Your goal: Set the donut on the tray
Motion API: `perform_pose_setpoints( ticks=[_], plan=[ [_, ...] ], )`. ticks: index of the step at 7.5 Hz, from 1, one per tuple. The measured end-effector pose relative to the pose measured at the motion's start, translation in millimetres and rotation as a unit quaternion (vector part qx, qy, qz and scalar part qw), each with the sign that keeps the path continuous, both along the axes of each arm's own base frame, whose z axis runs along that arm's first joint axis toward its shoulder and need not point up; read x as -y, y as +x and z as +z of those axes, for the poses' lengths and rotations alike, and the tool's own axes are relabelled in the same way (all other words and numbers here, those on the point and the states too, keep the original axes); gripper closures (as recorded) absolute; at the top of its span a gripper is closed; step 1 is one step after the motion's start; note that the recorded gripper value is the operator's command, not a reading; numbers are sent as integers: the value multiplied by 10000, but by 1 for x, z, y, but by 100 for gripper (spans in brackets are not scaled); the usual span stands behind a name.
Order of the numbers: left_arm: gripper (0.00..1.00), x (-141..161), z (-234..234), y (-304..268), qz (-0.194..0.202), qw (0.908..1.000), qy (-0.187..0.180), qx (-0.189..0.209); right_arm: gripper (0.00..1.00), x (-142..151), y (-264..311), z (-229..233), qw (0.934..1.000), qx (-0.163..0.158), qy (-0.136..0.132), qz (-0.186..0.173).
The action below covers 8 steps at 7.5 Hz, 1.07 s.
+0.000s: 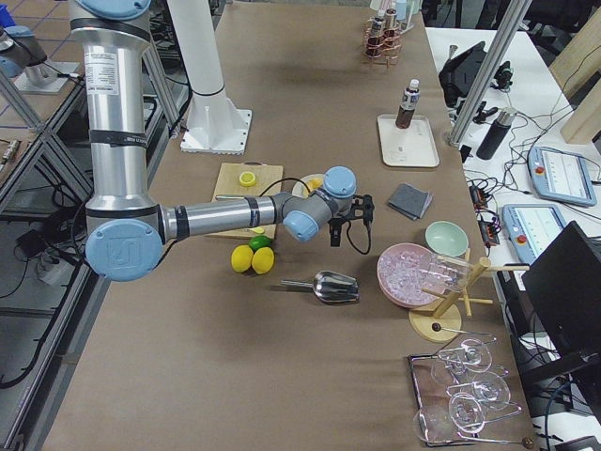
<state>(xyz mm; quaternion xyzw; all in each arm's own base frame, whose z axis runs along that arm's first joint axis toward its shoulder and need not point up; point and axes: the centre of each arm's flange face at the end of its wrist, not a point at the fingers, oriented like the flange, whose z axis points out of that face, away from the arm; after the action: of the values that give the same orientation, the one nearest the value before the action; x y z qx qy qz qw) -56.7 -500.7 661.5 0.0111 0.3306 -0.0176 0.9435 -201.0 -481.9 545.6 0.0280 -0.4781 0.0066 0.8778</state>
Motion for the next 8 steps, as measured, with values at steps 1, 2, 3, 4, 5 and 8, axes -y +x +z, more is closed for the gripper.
perform_pose_setpoints(
  ticks=[1,2,3,4,5,8],
  plan=[
    [2,0,1,1,6,10000,-8,0,0,-4,-32,-3,9999,80,31,71],
    [2,0,2,1,12,10000,-16,1,0,-9,-64,-13,9998,126,18,140],
    [2,0,2,1,15,10000,-25,1,0,-14,-90,-22,9998,152,21,148],
    [2,0,3,2,16,10000,-32,5,0,-19,-105,-27,9998,160,31,115],
    [2,0,4,2,17,10000,-39,7,0,-23,-112,-27,9998,153,24,84],
    [2,-1,6,2,22,10000,-57,10,84,-29,-114,-24,9999,132,-4,48]
  ],
)
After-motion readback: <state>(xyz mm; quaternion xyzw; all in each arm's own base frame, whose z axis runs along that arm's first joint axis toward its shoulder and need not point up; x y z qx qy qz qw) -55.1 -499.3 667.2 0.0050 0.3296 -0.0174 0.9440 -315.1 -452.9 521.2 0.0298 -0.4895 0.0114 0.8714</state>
